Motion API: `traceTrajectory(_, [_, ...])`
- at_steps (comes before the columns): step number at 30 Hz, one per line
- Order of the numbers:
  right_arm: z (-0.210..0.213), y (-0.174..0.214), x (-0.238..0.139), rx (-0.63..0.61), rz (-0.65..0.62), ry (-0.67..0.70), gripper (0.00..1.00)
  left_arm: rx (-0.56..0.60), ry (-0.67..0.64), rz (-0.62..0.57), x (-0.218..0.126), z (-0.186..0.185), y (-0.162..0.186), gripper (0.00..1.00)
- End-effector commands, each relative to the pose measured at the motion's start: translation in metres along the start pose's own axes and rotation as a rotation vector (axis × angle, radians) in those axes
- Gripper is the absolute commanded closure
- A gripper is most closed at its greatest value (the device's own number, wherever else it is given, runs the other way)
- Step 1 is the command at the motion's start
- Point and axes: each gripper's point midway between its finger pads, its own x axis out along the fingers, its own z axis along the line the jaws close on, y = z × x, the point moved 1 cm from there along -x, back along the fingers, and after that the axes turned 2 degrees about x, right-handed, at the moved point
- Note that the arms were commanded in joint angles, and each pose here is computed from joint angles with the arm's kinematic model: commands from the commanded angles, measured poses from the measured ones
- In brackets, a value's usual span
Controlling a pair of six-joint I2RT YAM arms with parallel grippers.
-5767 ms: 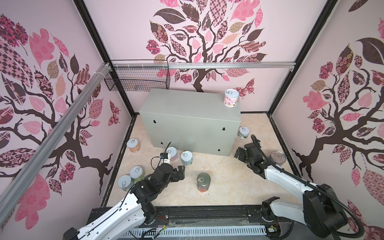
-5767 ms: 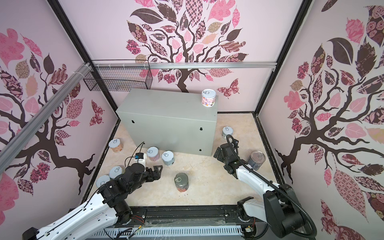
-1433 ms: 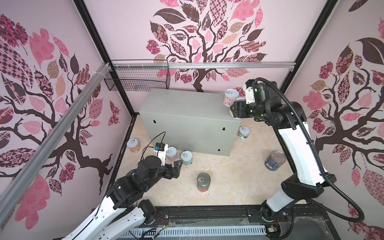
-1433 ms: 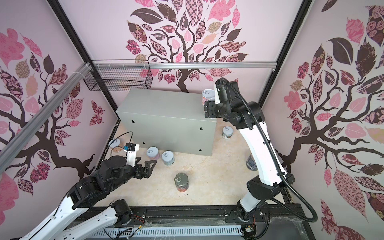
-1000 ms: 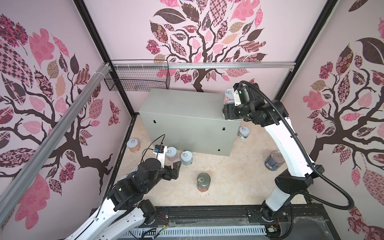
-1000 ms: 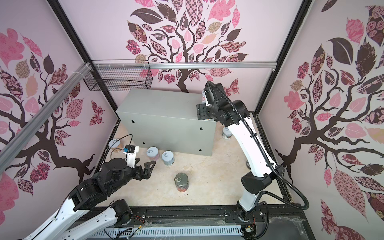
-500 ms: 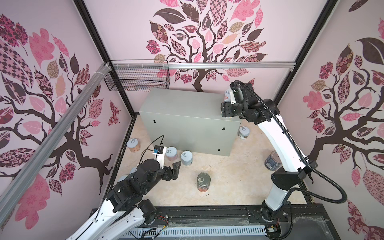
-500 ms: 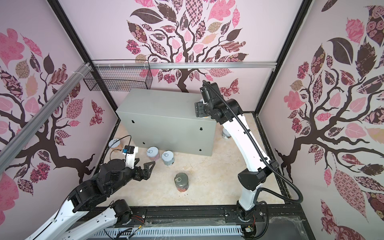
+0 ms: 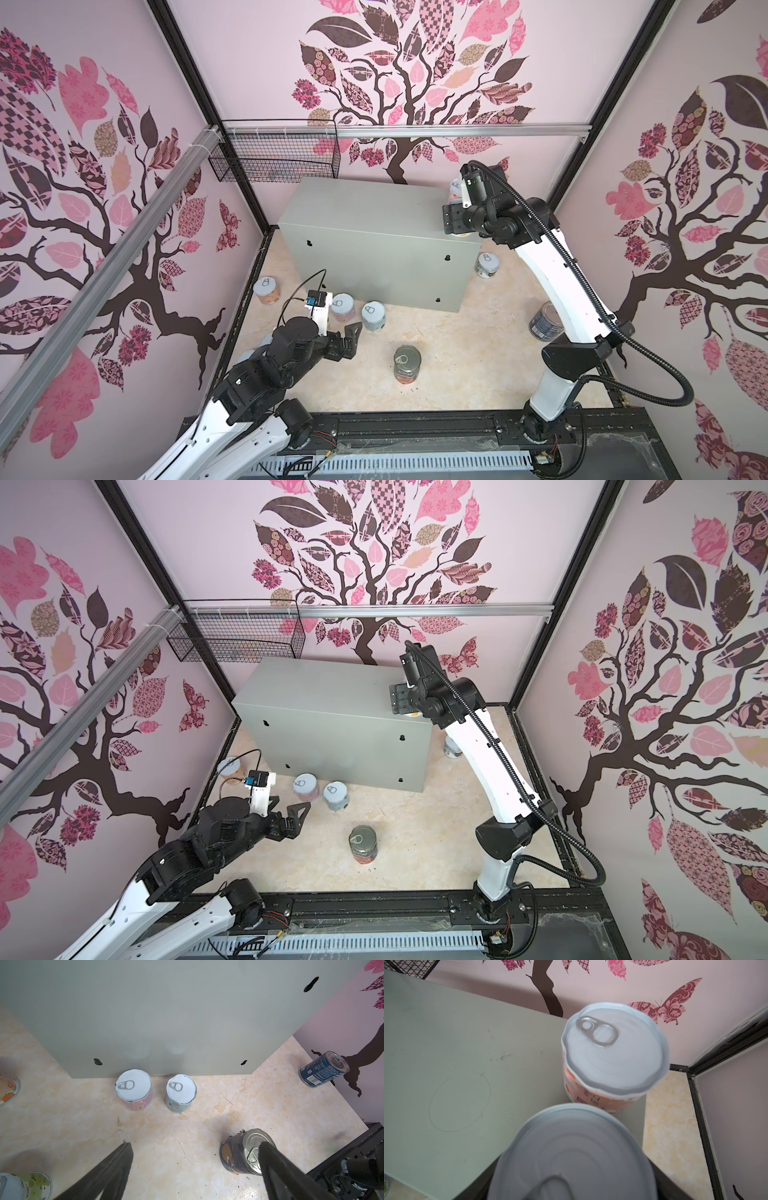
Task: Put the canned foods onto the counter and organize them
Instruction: 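Lower the yellow-labelled can onto the cabinet top and open the right gripper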
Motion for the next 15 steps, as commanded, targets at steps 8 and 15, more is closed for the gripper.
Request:
traceTrajectory(8, [-0.001, -0.009, -0.007, 0.01, -0.043, -0.007, 0.1, 0.013, 0.002, 0.014, 0.008, 0.001, 0.006, 0.02])
traceTrajectory(15, [-0.008, -0.014, -0.02, 0.01, -0.079, 0.006, 0.0, 0.016, -0.007, 0.019, 0.009, 0.002, 0.007, 0.02])
